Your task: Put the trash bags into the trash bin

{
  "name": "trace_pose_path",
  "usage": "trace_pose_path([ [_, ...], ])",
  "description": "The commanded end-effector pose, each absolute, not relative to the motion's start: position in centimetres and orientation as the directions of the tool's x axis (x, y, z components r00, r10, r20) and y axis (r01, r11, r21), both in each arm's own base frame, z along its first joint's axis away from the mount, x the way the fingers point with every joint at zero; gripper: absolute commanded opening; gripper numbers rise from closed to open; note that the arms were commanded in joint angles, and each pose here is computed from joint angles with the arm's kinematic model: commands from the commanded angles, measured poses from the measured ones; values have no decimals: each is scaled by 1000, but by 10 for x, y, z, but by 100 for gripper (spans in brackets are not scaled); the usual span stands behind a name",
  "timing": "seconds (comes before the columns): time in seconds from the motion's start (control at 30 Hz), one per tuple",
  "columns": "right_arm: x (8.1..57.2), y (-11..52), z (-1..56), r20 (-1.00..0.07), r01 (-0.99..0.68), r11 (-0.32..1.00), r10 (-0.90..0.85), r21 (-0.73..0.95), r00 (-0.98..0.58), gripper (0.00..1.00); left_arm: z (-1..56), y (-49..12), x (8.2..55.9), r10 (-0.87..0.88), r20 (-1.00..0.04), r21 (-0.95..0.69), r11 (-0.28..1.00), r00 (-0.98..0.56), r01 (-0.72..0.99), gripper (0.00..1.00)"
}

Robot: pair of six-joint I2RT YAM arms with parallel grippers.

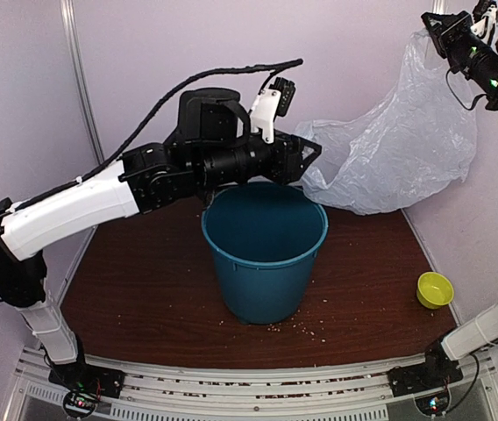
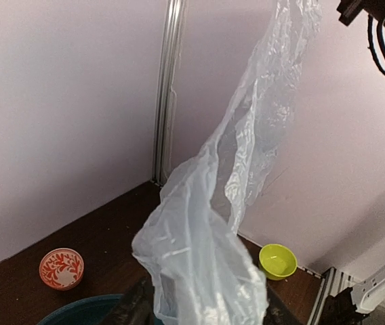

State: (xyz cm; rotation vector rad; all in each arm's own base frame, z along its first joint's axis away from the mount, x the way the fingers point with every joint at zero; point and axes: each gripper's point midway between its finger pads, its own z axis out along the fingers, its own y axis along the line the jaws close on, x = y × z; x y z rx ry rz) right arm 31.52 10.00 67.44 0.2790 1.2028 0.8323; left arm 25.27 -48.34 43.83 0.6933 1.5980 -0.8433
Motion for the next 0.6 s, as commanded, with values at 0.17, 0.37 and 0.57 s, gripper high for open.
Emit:
trace_pose_path([
  [0.17, 301, 111, 691, -710, -522, 650, 695, 552, 116, 0, 505, -475, 262, -177, -980, -174, 530, -92, 830, 3],
  [0.37, 286, 147, 707, -727, -696, 535, 686, 479, 27, 0, 561, -454, 238, -211, -976, -58, 480, 52, 875, 0],
  [0.57, 267, 140, 726, -692, -735, 502, 719, 455, 63, 0, 582, -441, 209, -199, -977, -3, 386, 81, 922, 0],
])
